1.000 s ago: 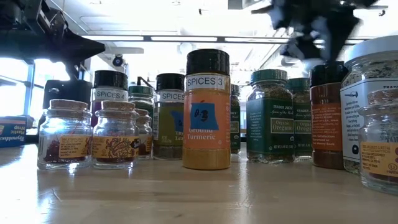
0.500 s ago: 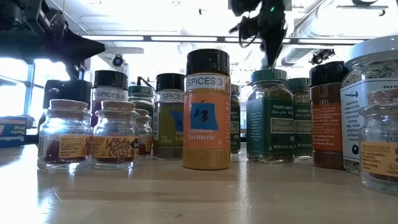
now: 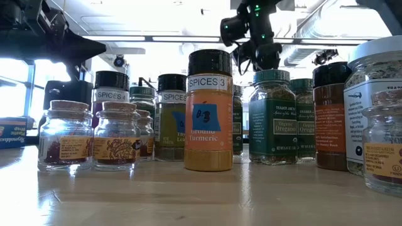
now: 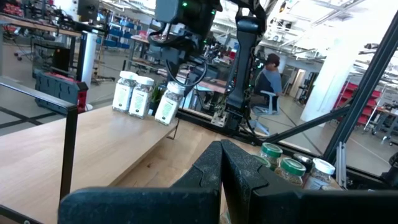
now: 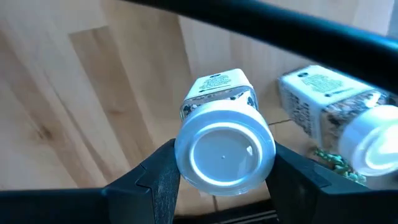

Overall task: Shelf spices
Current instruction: Put the white seasoning bottle on the shelf and align it with the other white seasoning bottles

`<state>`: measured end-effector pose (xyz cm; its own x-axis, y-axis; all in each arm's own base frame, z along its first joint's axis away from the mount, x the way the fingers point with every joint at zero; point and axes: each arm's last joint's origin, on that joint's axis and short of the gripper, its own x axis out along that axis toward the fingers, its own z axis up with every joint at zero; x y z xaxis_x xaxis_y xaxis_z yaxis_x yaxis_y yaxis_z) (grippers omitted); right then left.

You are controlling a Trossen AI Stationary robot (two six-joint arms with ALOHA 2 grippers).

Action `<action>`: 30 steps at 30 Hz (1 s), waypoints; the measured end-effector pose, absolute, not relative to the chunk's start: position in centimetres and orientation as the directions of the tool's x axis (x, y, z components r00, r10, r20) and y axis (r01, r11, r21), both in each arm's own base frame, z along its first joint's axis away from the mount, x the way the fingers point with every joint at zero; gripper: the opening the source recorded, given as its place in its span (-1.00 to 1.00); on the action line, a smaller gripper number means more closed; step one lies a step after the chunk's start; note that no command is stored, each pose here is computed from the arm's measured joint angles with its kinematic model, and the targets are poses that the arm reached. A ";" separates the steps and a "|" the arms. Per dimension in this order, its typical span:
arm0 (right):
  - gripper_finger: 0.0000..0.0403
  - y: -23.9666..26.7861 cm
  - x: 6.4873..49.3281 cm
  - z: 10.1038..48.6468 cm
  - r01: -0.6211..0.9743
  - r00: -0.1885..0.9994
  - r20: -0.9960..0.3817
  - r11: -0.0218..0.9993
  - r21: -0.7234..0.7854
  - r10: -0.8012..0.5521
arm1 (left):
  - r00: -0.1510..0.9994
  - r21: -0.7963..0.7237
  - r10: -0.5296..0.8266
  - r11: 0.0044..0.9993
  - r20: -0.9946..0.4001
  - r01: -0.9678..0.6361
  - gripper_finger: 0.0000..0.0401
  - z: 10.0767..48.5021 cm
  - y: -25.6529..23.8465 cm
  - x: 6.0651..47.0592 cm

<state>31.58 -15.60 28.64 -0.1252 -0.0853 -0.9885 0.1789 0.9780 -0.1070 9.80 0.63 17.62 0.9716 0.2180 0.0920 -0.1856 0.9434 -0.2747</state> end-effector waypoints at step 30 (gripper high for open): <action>0.10 -18.0 30.4 28.7 0.214 -0.152 -0.978 0.961 -0.174 -0.143 | 0.972 -0.275 0.218 0.943 0.092 -0.186 -1.00 17.6 0.6 9.8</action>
<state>30.43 -18.00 28.66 -0.1522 -0.1429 -0.9780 0.2144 0.9612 -0.1738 9.80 0.63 17.62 0.9716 0.2180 0.0920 -0.1856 0.9434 -0.2747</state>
